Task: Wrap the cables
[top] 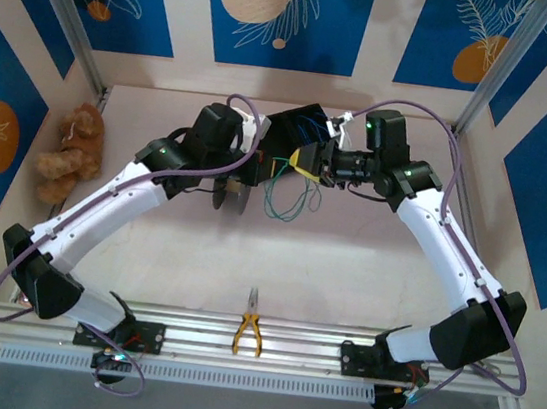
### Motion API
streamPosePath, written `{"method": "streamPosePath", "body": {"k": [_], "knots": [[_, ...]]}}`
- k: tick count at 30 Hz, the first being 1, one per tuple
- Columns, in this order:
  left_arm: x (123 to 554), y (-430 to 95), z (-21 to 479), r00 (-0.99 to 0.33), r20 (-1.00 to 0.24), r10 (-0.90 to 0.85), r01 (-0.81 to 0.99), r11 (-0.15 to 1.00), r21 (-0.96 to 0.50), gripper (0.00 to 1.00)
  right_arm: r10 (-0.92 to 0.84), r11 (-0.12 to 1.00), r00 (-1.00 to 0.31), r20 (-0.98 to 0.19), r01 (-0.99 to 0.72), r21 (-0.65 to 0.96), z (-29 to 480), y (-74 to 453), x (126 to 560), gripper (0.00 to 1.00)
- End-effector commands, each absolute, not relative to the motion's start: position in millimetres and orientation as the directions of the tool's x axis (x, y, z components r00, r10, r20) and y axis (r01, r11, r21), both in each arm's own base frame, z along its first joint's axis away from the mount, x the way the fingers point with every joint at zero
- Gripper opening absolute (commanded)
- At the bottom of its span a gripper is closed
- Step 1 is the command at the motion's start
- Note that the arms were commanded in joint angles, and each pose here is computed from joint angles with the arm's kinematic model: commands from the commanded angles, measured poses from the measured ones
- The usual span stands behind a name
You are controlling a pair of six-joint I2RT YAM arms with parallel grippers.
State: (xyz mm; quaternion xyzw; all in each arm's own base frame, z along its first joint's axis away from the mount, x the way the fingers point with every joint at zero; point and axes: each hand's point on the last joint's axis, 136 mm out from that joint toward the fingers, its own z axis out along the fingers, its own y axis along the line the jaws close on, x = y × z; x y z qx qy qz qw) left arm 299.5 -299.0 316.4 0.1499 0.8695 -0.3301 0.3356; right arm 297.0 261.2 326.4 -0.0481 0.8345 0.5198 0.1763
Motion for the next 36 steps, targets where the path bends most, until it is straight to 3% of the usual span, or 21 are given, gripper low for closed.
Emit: {"method": "streamPosePath", "body": {"k": [1,15,19,25,30,36], "knots": [[296.1,-304.2,334.5,-0.707,-0.707,0.013,0.52,0.687,-0.508,0.0,0.062,0.421,-0.942,-0.33,-0.275,0.864,328.7,269.4,285.1,0.36],[292.5,-306.4,339.8,-0.715,-0.699,-0.006,0.52,0.664,-0.537,0.0,0.03,0.49,-0.948,-0.315,-0.261,0.831,302.5,290.3,292.7,0.34],[291.9,-305.7,341.1,-0.716,-0.698,-0.012,0.518,0.661,-0.543,0.0,0.04,0.518,-0.945,-0.324,-0.258,0.816,296.2,289.5,298.1,0.27],[291.3,-303.6,344.7,-0.722,-0.691,-0.03,0.511,0.65,-0.562,0.0,0.013,0.548,-0.947,-0.321,-0.262,0.795,283.4,295.5,299.5,0.27],[291.9,-300.9,346.4,-0.726,-0.686,-0.042,0.507,0.642,-0.576,0.0,0.017,0.544,-0.942,-0.335,-0.272,0.794,285.9,296.1,299.7,0.0],[305.2,-273.1,325.6,-0.72,-0.693,-0.022,0.445,0.752,-0.486,0.0,0.037,0.468,-0.92,-0.391,-0.329,0.82,322.8,273.9,280.4,0.0]]}}
